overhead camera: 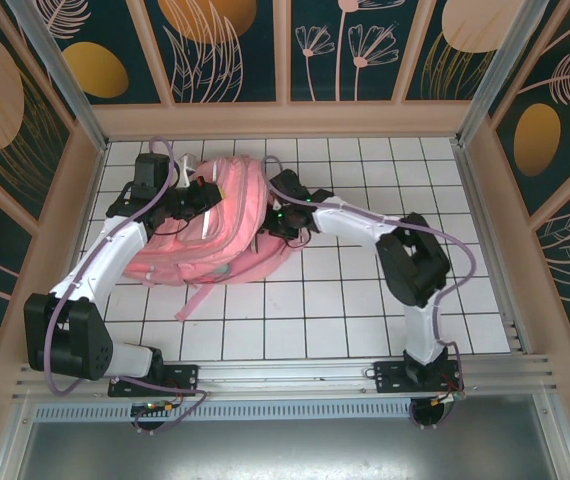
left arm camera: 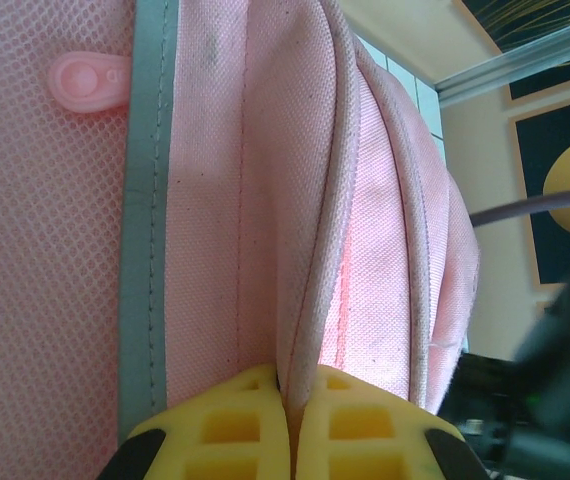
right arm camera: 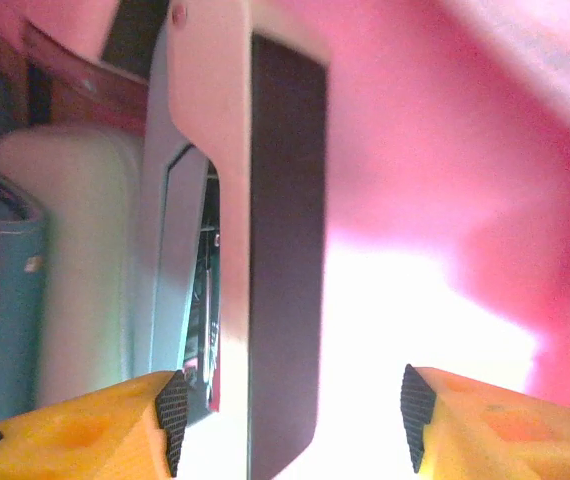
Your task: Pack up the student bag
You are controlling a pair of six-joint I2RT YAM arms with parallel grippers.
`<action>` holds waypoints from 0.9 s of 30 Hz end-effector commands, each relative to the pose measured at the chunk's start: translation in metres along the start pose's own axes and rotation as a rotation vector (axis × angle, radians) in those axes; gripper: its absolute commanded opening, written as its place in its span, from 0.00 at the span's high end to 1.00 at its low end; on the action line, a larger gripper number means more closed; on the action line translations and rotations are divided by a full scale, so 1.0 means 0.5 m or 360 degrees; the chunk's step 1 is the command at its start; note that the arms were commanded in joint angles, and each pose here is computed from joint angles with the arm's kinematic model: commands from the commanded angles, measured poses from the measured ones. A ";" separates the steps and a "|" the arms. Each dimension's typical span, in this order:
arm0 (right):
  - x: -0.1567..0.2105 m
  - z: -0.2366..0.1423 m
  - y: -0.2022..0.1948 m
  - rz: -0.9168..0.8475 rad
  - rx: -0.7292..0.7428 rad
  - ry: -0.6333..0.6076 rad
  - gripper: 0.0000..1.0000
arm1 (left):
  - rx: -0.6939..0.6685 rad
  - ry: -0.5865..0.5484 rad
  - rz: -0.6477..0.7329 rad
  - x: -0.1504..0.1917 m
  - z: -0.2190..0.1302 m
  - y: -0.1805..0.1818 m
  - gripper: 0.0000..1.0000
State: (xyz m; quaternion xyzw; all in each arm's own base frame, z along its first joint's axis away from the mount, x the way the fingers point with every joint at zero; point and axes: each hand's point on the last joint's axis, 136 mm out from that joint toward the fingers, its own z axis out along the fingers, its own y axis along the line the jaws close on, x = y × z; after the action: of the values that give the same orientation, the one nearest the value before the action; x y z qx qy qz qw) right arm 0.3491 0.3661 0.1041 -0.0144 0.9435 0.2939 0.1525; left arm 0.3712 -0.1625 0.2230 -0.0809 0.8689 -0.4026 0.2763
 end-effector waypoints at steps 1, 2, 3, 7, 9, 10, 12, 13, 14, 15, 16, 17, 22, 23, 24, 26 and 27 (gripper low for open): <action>-0.041 -0.094 -0.028 -0.0021 0.0072 -0.0160 0.39 | 0.0170 -0.0061 0.0138 -0.020 -0.014 -0.057 1.00; -0.044 -0.103 -0.049 -0.0014 0.0119 -0.0172 0.37 | 0.0167 -0.0056 0.0135 -0.019 -0.011 -0.055 1.00; -0.044 -0.106 -0.072 -0.0003 0.0162 -0.0171 0.36 | 0.0169 -0.0053 0.0131 -0.020 -0.010 -0.054 1.00; -0.032 -0.067 -0.138 0.0052 0.0209 -0.0052 0.31 | 0.0170 -0.0041 0.0122 -0.019 -0.003 -0.051 1.00; -0.024 -0.034 -0.142 0.0033 0.0195 0.0000 0.30 | 0.0167 -0.0036 0.0120 -0.020 -0.001 -0.050 1.00; -0.022 -0.020 -0.139 0.0030 0.0182 0.0021 0.30 | 0.0165 -0.0034 0.0119 -0.020 0.000 -0.049 1.00; -0.014 0.009 -0.141 0.0032 0.0181 0.0069 0.29 | 0.0160 -0.0032 0.0122 -0.020 0.001 -0.049 1.00; -0.011 0.022 -0.146 0.0040 0.0202 0.0088 0.30 | 0.0157 -0.0035 0.0120 -0.021 0.001 -0.048 1.00; -0.008 0.034 -0.148 0.0044 0.0200 0.0105 0.33 | 0.0157 -0.0035 0.0123 -0.021 -0.001 -0.048 1.00; -0.007 0.042 -0.146 0.0055 0.0183 0.0112 0.37 | 0.0155 -0.0039 0.0127 -0.022 -0.002 -0.049 1.00; -0.007 0.047 -0.140 0.0066 0.0148 0.0115 0.45 | 0.0155 -0.0042 0.0129 -0.023 -0.003 -0.050 1.00; -0.008 0.050 -0.128 0.0074 0.0097 0.0120 0.57 | 0.0151 -0.0044 0.0131 -0.024 -0.004 -0.051 1.00; -0.065 -0.009 -0.055 -0.0001 0.0006 -0.0041 1.00 | 0.0143 -0.0075 0.0194 -0.052 -0.020 -0.080 1.00; -0.087 -0.037 -0.038 -0.0025 -0.0008 -0.0117 1.00 | 0.0147 -0.0089 0.0209 -0.064 -0.025 -0.091 1.00; -0.106 -0.063 -0.023 -0.0047 -0.0029 -0.0184 1.00 | 0.0151 -0.0097 0.0225 -0.075 -0.030 -0.103 1.00; -0.142 -0.121 0.007 -0.0081 -0.0076 -0.0321 1.00 | 0.0157 -0.0120 0.0269 -0.104 -0.042 -0.134 1.00; -0.154 -0.144 0.016 -0.0083 -0.0098 -0.0369 1.00 | 0.0166 -0.0137 0.0294 -0.118 -0.048 -0.149 1.00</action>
State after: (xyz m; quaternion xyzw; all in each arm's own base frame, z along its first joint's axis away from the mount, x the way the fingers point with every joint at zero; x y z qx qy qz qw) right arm 0.3751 0.3186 0.0784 0.0052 0.9557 0.2537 0.1491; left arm 0.3880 -0.1611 0.2464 -0.0730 0.8758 -0.3861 0.2803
